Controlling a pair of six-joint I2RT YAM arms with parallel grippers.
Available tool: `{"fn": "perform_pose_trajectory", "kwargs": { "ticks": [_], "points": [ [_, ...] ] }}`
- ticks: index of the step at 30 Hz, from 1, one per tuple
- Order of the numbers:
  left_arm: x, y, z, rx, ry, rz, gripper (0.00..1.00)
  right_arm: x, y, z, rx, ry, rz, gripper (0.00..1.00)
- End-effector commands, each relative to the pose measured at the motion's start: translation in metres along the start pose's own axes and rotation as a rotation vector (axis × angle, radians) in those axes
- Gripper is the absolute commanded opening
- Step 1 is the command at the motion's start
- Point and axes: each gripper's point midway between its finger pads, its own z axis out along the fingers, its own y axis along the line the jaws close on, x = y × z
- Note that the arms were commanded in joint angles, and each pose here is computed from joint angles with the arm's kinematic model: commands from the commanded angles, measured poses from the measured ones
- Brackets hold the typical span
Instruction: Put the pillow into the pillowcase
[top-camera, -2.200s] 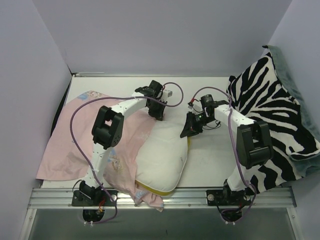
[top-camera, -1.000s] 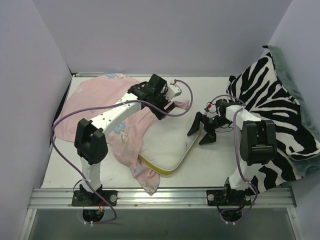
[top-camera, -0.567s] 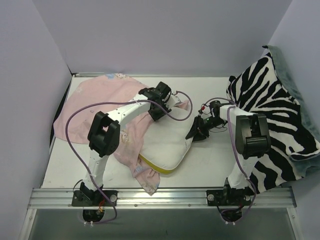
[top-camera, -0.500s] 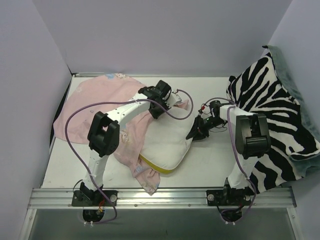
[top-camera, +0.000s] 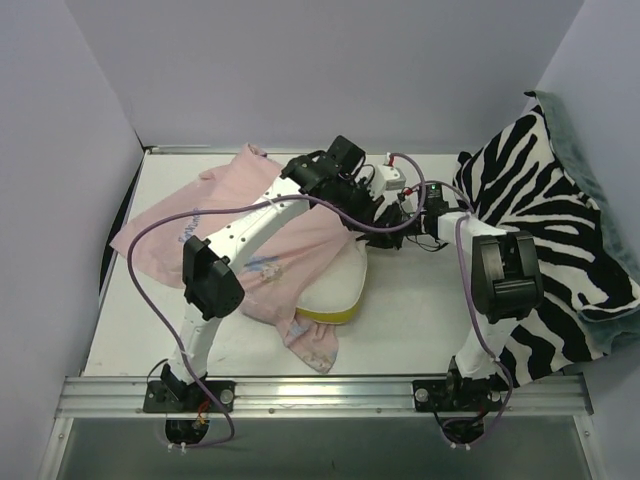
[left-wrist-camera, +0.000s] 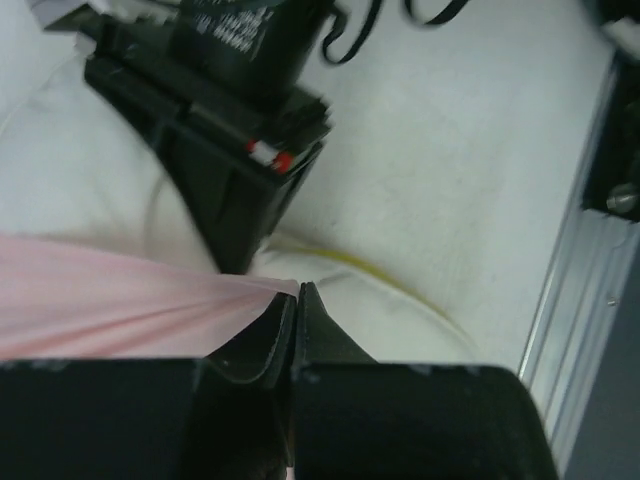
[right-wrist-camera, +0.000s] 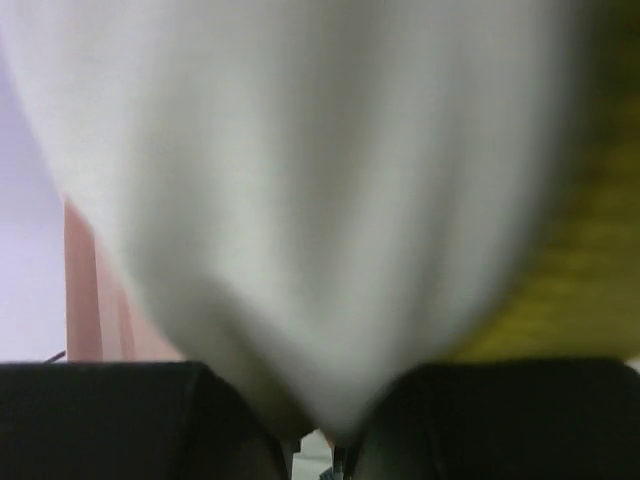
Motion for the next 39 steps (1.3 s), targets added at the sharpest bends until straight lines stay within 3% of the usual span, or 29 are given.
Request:
{"fn": "perform_pose_trajectory", "kwargs": {
  "ticks": [1,4,5,7,8,9,11,12,13,16,17,19,25,30,32,34,35,36,37,38,39],
  "points": [
    [-0.059,-0.088,-0.045,0.389,-0.198,-0.012,0.00,-0.011,0.117,-0.023,-0.370,-0.068,-0.124,0.00],
    [-0.051,-0.073,-0.039,0.384,-0.180,-0.058,0.00,-0.007,0.093,-0.003,-0.341,-0.074,-0.130,0.00],
    [-0.043,-0.055,-0.035,0.333,-0.166,-0.081,0.00,-0.006,0.069,0.006,-0.269,-0.055,-0.079,0.00],
    [-0.025,-0.033,-0.025,0.276,-0.123,-0.110,0.00,-0.009,0.036,0.017,-0.159,-0.073,-0.145,0.00],
    [-0.018,-0.021,-0.023,0.230,-0.105,-0.124,0.11,-0.005,0.017,0.021,-0.102,-0.052,-0.093,0.00],
    [-0.008,0.003,-0.024,0.129,-0.078,-0.145,0.36,-0.007,0.010,0.023,-0.084,-0.055,-0.088,0.00],
    [0.007,0.020,-0.036,0.009,-0.047,-0.154,0.50,-0.012,-0.005,0.019,-0.029,-0.068,-0.060,0.02],
    [0.016,0.039,-0.047,-0.107,-0.024,-0.162,0.58,-0.013,-0.009,0.016,-0.007,-0.072,-0.062,0.07],
    [0.019,0.046,-0.057,-0.159,-0.030,-0.152,0.60,-0.026,-0.009,0.010,0.029,-0.114,-0.128,0.24],
    [0.062,0.052,-0.089,-0.301,0.028,-0.169,0.69,-0.013,-0.021,-0.006,0.153,-0.066,-0.098,0.64],
    [0.065,0.046,-0.110,-0.341,0.009,-0.155,0.70,-0.006,-0.022,-0.016,0.194,-0.052,-0.119,0.67],
    [0.108,0.045,-0.112,-0.382,0.104,-0.172,0.73,0.004,-0.025,-0.023,0.227,-0.040,-0.131,0.75],
    [0.167,0.014,-0.104,-0.327,0.196,-0.225,0.79,0.064,-0.042,-0.017,0.227,0.115,-0.099,0.75],
    [0.166,0.002,-0.074,-0.258,0.190,-0.237,0.83,0.088,-0.037,0.015,0.189,0.225,-0.113,0.69],
    [0.174,0.004,-0.061,-0.246,0.208,-0.253,0.81,0.088,-0.034,0.027,0.177,0.258,-0.104,0.61],
    [0.180,0.009,-0.055,-0.251,0.229,-0.261,0.63,0.083,-0.031,0.034,0.171,0.264,-0.107,0.49],
    [0.182,0.008,-0.049,-0.231,0.243,-0.257,0.53,0.081,-0.033,0.038,0.173,0.270,-0.096,0.46],
    [0.178,0.000,-0.045,-0.188,0.237,-0.236,0.24,0.079,-0.032,0.039,0.168,0.268,-0.097,0.43],
    [0.173,-0.005,-0.044,-0.164,0.236,-0.186,0.11,0.075,-0.027,0.042,0.150,0.257,-0.096,0.35],
    [0.164,-0.013,-0.043,-0.139,0.218,-0.143,0.00,0.074,-0.020,0.042,0.125,0.252,-0.095,0.29],
    [0.142,-0.021,-0.046,-0.113,0.173,-0.095,0.00,0.074,-0.013,0.043,0.094,0.248,-0.092,0.22]
  ]
}}
